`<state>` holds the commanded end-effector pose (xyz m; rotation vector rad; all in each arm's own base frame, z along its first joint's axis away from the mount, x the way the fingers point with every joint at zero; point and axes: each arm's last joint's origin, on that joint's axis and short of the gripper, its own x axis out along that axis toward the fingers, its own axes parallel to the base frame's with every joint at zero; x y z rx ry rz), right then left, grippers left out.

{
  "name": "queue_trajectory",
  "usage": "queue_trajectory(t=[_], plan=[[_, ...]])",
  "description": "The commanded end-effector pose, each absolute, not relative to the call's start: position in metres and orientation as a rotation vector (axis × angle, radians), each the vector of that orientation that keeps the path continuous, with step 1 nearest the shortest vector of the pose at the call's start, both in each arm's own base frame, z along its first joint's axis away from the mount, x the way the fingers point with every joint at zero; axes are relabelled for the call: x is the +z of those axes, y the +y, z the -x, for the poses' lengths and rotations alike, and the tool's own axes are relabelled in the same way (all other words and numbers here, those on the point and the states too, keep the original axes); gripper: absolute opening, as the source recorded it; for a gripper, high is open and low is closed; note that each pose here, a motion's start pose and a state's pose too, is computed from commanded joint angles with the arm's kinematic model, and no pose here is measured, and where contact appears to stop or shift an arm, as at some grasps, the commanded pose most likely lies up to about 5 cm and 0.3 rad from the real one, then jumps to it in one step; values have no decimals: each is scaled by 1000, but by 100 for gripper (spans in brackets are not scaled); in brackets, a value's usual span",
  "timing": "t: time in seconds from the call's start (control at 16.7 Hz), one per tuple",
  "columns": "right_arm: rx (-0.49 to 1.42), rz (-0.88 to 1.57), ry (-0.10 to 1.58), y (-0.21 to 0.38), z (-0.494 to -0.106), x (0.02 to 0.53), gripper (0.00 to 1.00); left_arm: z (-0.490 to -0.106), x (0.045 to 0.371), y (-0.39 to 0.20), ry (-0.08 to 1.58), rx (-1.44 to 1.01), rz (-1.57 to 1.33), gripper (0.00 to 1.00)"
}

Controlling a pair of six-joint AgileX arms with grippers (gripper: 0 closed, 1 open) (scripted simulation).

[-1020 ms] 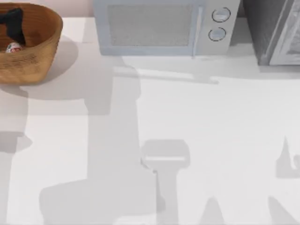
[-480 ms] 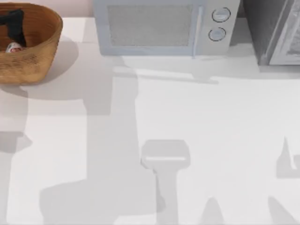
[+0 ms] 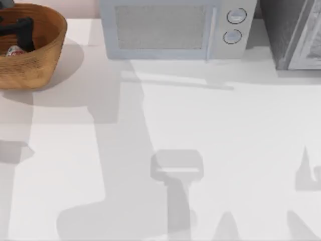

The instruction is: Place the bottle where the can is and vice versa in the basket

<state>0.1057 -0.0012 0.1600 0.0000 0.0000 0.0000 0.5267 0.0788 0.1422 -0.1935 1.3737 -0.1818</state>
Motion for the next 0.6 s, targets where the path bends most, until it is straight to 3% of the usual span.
queue_trajectory(t=[0.48,0.6], plan=[[0,0,0,-1,-106,160,100,-527,129,76,1374,-182,193,100],[0,0,0,-1,-106,160,100,-527,129,76,1374,-182,193,85]])
